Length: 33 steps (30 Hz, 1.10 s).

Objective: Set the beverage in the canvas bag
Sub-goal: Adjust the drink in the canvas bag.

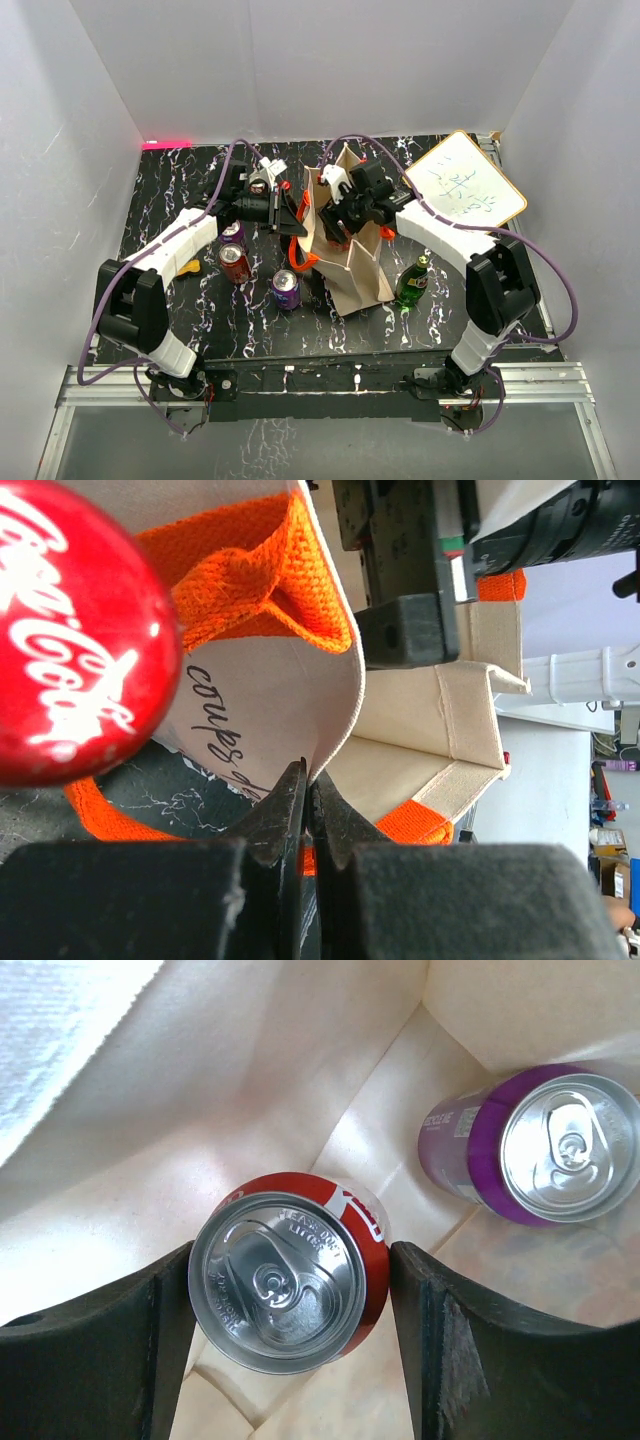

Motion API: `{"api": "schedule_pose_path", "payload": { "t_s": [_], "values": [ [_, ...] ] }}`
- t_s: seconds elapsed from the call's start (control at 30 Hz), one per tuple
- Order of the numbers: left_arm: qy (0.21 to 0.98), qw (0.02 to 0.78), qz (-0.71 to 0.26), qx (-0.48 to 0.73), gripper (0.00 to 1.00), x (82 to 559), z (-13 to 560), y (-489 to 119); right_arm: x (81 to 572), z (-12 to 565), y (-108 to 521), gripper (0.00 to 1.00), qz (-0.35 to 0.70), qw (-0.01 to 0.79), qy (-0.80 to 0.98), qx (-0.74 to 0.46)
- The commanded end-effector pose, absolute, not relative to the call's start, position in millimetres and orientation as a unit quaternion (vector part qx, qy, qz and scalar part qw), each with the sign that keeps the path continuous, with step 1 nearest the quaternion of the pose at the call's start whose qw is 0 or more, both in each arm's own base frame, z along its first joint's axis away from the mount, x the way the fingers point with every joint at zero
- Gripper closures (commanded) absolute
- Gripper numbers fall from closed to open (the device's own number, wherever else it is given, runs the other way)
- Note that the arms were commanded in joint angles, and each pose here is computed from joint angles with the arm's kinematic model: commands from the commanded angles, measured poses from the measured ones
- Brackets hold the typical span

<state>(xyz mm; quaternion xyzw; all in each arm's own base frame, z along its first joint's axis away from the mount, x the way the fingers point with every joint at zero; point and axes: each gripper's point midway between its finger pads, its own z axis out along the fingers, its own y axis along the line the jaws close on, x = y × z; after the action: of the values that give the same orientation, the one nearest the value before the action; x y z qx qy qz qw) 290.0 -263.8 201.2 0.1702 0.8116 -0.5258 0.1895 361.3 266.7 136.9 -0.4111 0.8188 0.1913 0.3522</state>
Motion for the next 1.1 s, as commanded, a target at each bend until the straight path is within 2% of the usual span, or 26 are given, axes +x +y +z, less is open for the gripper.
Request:
{"api": "schedule_pose_path", "payload": {
  "t_s": [0.0,0.63,1.07],
  "values": [
    [0.807,0.204,-0.526,0.176,1.0,297.3,213.4,-264.5,377.9,220.8,271.3,0.92,0.202,0.446,0.768,-0.412],
    [0.799,0.216,-0.525,0.199,1.0,300.9,222.5,-265.7,399.1,295.3,257.6,0.92,0.196,0.511,0.743,-0.386],
    [0.788,0.209,-0.542,0.205,1.0,294.0,229.5,-267.5,408.1,273.1,288.0,0.92,0.254,0.497,0.721,-0.41]
  ]
}}
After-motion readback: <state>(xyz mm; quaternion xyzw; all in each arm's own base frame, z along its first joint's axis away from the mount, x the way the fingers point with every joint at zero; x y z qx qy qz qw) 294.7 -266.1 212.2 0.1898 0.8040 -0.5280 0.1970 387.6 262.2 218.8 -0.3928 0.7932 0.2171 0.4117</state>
